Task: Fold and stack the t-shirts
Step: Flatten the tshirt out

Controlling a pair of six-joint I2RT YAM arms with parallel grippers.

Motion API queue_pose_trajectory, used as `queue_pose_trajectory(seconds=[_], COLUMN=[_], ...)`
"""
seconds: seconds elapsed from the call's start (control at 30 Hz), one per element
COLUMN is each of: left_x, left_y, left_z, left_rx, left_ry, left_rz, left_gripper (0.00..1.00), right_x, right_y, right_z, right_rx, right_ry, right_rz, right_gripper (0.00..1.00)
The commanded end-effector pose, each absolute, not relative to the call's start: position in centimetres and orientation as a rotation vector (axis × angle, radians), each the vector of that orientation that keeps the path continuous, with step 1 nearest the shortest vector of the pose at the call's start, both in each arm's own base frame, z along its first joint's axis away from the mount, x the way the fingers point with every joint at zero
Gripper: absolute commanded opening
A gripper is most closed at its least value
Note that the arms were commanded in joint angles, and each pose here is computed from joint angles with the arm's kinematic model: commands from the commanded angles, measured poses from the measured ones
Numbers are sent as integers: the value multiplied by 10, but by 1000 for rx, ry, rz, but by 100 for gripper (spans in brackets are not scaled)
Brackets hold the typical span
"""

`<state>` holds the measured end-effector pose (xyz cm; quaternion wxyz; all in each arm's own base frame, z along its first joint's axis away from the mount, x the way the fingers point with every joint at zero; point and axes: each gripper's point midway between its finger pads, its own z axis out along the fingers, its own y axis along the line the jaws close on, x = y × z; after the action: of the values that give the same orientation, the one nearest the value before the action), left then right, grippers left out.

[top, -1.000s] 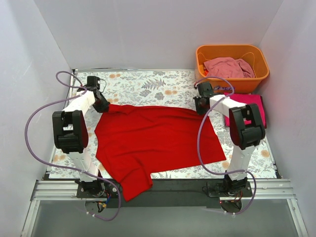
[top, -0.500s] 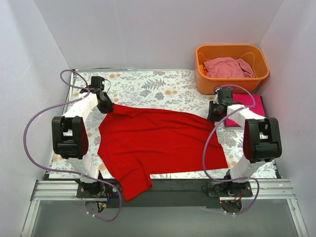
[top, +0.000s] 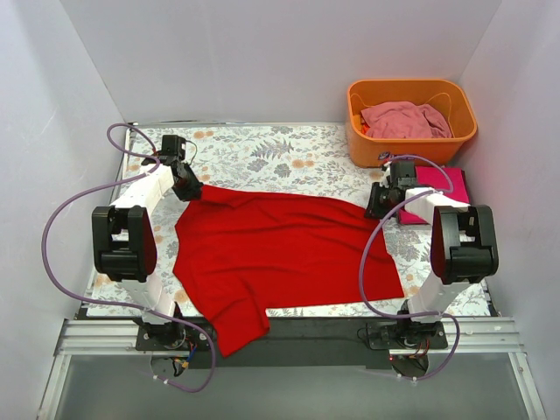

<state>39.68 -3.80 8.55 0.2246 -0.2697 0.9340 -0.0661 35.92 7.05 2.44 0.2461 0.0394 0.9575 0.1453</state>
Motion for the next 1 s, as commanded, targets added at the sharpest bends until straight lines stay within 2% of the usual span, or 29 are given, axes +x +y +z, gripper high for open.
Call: queue_pose_trajectory(seconds=[0.0, 0.17, 0.43, 0.6, 0.97], left_x=[402, 402, 405, 405, 406], left_y=[-38, -35, -34, -35, -35], left_z=[104, 103, 105, 106, 108], left_rx=[-733, -736, -736, -729, -723], left_ry=[2524, 2521, 2517, 2518, 2516], left_rz=[-208, -185, -181, -184, -190], left_gripper=[0, 0, 0, 0, 0], right_x=[362, 379, 423, 434, 438], right_y=[77, 65, 48, 50, 32], right_z=[18, 5, 37, 56, 55], right_rx=[99, 113, 147, 91, 63], right_ry=[2623, 2636, 2453, 2385, 2378], right_rz=[443, 344, 322, 338, 205], right_gripper=[31, 31, 33, 34, 47])
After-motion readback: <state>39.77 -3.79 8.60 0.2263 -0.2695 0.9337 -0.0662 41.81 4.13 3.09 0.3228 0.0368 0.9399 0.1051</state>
